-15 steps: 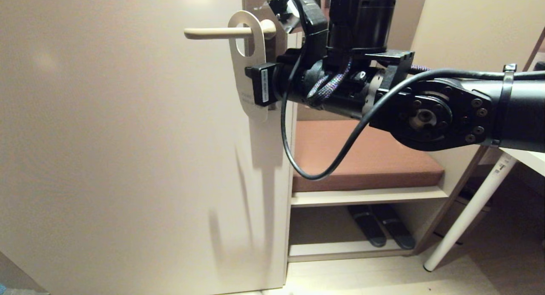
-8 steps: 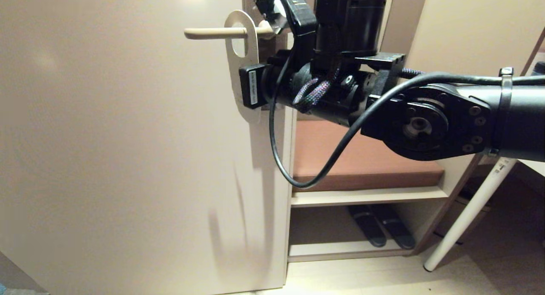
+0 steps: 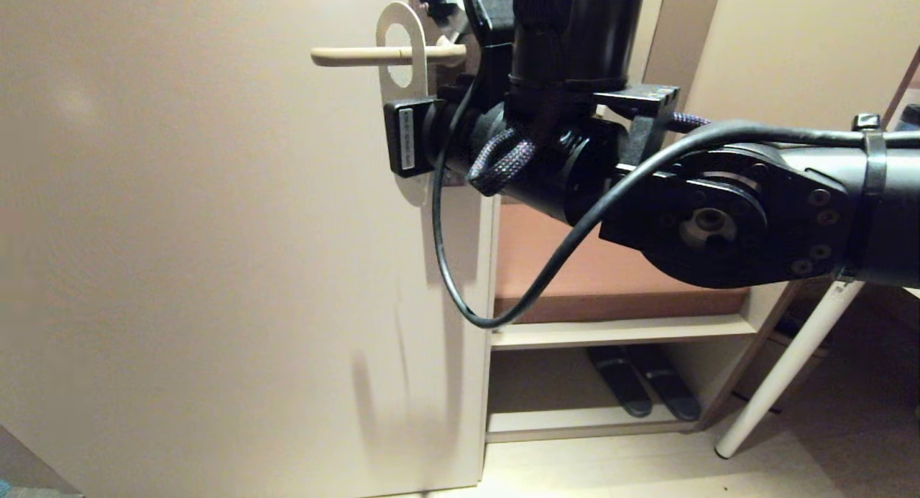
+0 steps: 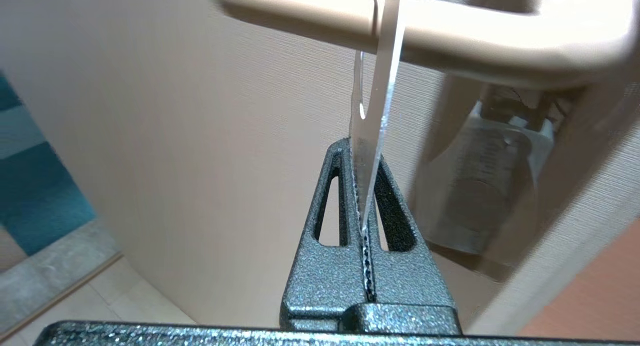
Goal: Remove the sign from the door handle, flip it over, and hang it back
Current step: Take down the sign
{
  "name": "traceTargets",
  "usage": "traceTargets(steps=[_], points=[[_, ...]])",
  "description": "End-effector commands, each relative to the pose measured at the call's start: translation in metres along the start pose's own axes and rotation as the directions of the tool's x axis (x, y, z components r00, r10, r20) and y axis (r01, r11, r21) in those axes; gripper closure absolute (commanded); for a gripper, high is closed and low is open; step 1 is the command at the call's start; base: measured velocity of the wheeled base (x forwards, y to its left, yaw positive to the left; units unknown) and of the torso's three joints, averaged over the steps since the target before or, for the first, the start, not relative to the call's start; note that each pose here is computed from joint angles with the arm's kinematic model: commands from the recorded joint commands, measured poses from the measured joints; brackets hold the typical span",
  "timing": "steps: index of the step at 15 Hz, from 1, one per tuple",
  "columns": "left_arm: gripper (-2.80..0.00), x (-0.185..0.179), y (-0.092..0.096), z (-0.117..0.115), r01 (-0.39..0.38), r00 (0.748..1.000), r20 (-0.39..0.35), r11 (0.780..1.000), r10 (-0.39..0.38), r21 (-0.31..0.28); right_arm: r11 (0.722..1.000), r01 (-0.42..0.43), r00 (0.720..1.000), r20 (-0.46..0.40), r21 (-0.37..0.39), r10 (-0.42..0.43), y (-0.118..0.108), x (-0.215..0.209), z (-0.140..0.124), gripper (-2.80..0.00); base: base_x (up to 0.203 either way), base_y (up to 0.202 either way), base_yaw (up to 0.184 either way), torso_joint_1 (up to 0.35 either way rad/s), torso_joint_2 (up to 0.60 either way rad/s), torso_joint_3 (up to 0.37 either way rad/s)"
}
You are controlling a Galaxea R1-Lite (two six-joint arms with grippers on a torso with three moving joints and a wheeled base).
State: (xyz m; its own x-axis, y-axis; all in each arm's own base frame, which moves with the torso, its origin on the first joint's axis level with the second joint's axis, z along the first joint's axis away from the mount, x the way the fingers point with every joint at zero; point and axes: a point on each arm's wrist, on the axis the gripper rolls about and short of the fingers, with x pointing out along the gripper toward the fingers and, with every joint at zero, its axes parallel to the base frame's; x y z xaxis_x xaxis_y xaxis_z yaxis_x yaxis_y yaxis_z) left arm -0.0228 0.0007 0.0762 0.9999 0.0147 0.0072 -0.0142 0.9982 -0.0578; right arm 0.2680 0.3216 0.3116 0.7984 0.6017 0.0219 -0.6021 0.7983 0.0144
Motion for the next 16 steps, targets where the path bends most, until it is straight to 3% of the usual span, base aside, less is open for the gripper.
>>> traceTargets(steps=[1,6,16], points=[[0.0,0.0,0.0,0.0,-0.001,1.0,0.0,1.0,0.001,-0.001,1.0,-0.009,1.0,0.013,0.004,0.009,0.005,-0.001,0.002,0.0,0.0,0.0,0.0,0.0,0.0,0.0],[0.0,0.0,0.0,0.0,-0.001,1.0,0.0,1.0,0.001,-0.001,0.999,-0.029,0.997,0.074,0.018,0.027,0.014,-0.002,0.006,0.0,0.0,0.0,0.0,0.0,0.0,0.0],[0.0,0.0,0.0,0.0,-0.001,1.0,0.0,1.0,0.001,-0.001,0.999,-0.037,0.994,0.1,0.032,0.034,0.039,0.001,-0.004,0.0,0.0,0.0,0.0,0.0,0.0,0.0]])
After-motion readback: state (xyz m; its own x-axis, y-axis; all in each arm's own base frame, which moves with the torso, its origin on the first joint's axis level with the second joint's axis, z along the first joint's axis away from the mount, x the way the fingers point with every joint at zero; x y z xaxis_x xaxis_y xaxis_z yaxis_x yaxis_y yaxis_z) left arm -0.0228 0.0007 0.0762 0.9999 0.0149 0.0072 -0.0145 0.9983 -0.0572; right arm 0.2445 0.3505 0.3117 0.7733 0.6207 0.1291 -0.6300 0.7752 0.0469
